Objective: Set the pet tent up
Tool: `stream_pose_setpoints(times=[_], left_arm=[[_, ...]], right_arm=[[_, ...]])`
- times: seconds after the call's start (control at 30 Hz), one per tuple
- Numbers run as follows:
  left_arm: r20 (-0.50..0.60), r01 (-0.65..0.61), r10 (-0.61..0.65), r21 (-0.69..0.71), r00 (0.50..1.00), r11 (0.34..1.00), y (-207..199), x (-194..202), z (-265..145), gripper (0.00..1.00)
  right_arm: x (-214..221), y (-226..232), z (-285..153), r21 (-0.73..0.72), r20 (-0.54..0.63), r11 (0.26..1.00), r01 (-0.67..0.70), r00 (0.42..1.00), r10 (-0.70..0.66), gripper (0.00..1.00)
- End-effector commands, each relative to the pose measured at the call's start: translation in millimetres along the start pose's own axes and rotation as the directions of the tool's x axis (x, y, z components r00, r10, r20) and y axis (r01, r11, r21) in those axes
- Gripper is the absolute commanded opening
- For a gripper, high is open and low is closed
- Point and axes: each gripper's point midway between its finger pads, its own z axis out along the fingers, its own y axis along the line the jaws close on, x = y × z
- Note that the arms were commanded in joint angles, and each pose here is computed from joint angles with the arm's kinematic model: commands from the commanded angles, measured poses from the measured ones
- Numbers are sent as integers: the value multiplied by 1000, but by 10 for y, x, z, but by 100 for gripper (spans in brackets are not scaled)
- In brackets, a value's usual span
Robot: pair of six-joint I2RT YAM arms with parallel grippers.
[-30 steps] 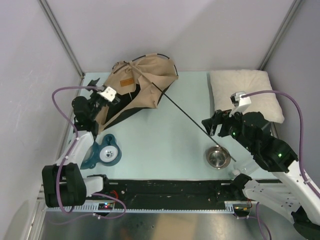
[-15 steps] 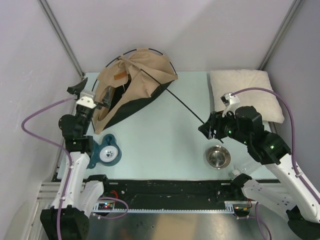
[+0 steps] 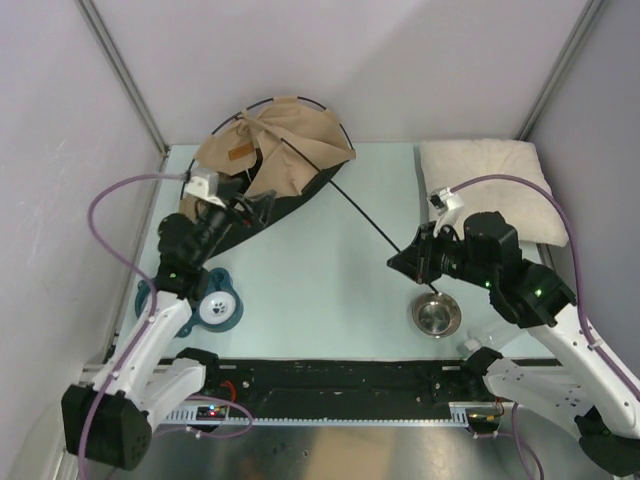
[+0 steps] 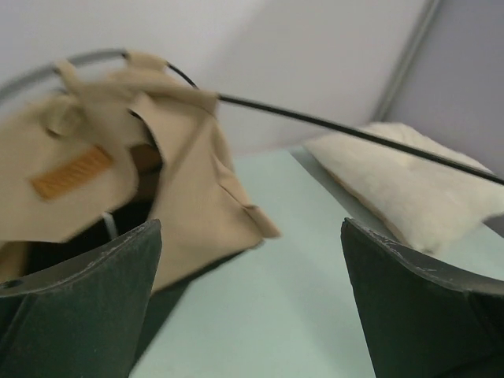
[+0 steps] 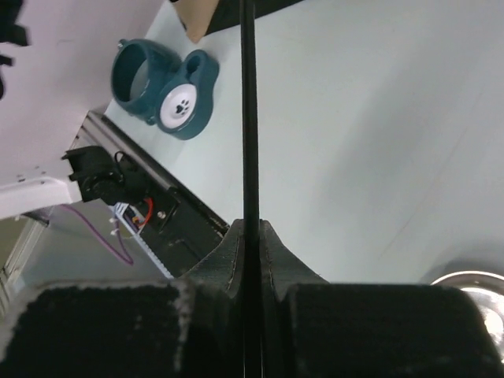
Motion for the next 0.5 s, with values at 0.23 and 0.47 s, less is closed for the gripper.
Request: stream_pose_setpoints(times=[0.23, 0.47], left_arm=[[-156, 211, -205, 27, 966, 977, -322, 440, 570, 95], [-214, 262, -263, -33, 941, 965, -432, 769, 766, 49]], right_arm=[[271, 309, -84, -77, 20, 995, -56, 998, 58, 0], [269, 422, -83, -84, 51, 992, -92, 994, 97, 0]])
